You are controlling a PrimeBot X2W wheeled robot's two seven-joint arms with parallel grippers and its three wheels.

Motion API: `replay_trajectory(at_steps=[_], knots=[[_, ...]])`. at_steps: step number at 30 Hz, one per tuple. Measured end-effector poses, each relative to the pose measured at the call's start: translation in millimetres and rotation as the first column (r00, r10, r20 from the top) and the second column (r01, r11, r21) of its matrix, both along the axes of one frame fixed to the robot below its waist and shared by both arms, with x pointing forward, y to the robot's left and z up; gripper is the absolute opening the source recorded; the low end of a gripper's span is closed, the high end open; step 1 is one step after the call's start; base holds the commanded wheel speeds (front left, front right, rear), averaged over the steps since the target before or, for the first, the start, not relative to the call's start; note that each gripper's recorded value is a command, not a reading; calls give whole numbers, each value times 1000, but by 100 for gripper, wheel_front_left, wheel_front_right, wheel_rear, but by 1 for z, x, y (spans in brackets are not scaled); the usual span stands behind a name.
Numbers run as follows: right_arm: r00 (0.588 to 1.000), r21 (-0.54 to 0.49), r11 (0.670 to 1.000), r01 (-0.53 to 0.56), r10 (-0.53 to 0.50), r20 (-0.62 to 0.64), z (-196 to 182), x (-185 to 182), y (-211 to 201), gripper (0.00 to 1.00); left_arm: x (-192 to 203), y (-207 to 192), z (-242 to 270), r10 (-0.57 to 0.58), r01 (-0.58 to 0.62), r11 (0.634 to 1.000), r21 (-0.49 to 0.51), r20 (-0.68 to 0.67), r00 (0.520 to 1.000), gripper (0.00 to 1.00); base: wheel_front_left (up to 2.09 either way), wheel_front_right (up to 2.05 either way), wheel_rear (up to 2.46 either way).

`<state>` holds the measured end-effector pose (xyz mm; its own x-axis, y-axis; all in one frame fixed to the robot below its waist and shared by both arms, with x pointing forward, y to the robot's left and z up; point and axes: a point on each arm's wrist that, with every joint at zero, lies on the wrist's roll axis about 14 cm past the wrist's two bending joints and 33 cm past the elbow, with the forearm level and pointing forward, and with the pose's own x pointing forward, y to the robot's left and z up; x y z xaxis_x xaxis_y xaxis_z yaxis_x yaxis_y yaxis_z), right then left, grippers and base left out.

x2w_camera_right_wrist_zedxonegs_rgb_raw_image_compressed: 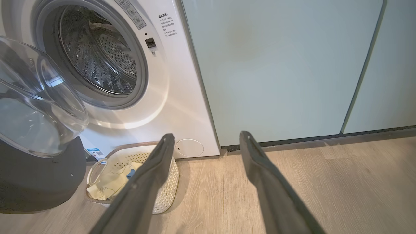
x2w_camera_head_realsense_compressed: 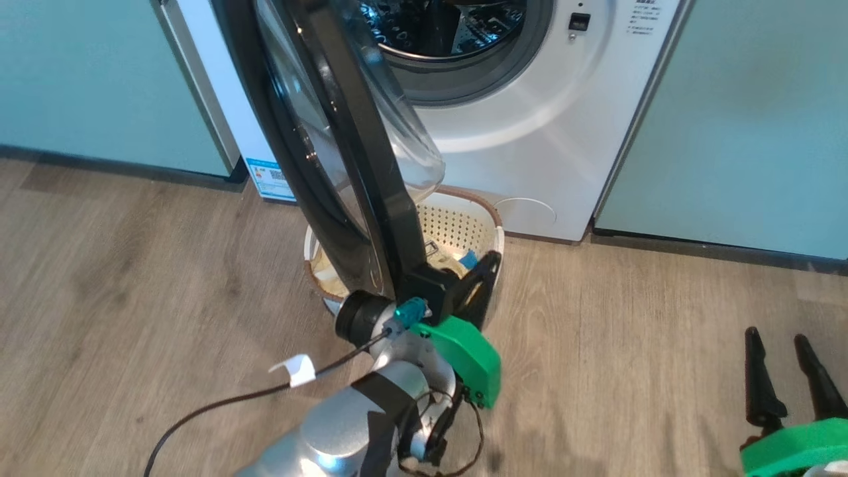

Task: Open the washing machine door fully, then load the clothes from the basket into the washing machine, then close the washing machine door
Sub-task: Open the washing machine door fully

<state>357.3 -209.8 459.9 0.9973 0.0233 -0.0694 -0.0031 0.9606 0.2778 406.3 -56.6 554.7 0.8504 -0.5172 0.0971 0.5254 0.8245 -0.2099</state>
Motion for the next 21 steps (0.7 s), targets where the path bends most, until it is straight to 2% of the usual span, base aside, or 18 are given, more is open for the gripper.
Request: replay_trajectory(at_steps=[11,21], knots=[[999,-5,999,-39,39,-22,-8,13,12,100,27,36,-9,126,-127,992,-24,-44,991,0,0,0,0],[998,-4,998,-58,58,-6,-3,21,18,100,29,44,-6,150,-151,988,-22,-32,988,0,0,0,0]])
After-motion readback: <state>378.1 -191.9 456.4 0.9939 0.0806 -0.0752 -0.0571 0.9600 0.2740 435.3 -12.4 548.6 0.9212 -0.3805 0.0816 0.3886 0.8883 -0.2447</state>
